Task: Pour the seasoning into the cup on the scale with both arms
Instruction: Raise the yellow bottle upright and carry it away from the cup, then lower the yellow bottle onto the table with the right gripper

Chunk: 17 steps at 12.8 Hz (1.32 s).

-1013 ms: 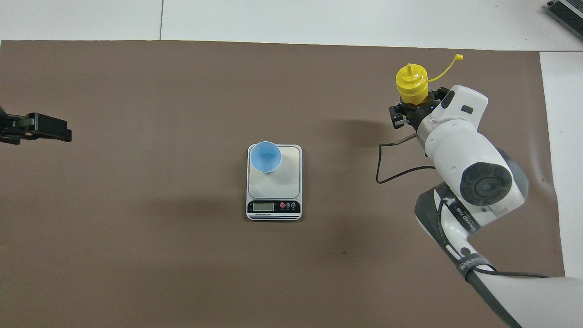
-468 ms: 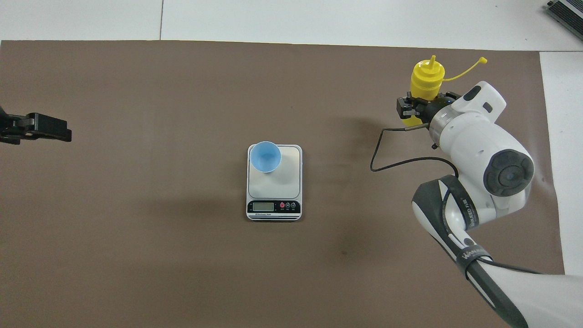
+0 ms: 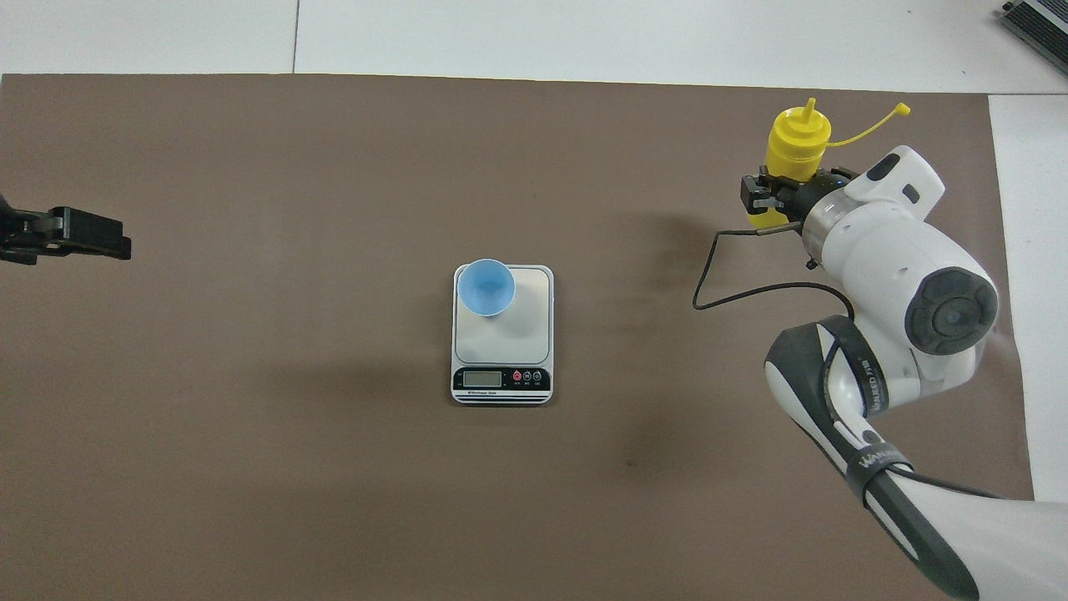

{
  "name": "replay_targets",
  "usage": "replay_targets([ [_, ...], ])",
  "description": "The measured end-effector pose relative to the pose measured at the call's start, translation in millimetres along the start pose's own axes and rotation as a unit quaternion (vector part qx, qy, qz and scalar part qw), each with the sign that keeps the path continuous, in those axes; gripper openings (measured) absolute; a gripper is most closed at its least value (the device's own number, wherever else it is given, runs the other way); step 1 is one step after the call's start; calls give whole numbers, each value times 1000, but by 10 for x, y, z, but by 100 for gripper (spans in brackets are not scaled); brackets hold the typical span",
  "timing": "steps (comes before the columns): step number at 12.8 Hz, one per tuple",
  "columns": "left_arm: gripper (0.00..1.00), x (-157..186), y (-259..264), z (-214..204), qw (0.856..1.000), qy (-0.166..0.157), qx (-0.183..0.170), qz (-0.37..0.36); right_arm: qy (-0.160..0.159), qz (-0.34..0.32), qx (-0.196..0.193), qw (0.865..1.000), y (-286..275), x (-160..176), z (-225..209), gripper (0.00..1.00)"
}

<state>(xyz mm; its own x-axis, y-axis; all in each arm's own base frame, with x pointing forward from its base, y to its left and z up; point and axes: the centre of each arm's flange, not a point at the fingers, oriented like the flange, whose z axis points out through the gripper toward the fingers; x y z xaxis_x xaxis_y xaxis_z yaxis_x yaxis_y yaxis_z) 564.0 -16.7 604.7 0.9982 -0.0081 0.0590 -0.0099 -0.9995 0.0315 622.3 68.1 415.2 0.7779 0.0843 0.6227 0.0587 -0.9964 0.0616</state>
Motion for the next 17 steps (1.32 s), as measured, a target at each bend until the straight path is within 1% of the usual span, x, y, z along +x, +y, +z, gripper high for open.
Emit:
replay_targets([
  [2, 100, 0, 0, 0, 1000, 0, 0, 0, -25, 47, 15, 998, 54, 118, -33, 48],
  [4, 100, 0, 0, 0, 1000, 0, 0, 0, -33, 46, 46, 997, 112, 230, -84, 48],
  [6, 100, 0, 0, 0, 1000, 0, 0, 0, -30, 8, 61, 998, 219, 234, -73, 48],
  [8, 100, 0, 0, 0, 1000, 0, 0, 0, -29, -29, 64, 997, 344, 205, -25, 48],
  [11, 100, 0, 0, 0, 1000, 0, 0, 0, -22, -50, 84, 995, 427, 167, 9, 48],
  [15, 100, 0, 0, 0, 1000, 0, 0, 0, -1, -92, 123, 988, 589, 40, 69, 48],
  [17, 100, 0, 0, 0, 1000, 0, 0, 0, 15, -111, 142, 984, 690, -84, 121, 48],
])
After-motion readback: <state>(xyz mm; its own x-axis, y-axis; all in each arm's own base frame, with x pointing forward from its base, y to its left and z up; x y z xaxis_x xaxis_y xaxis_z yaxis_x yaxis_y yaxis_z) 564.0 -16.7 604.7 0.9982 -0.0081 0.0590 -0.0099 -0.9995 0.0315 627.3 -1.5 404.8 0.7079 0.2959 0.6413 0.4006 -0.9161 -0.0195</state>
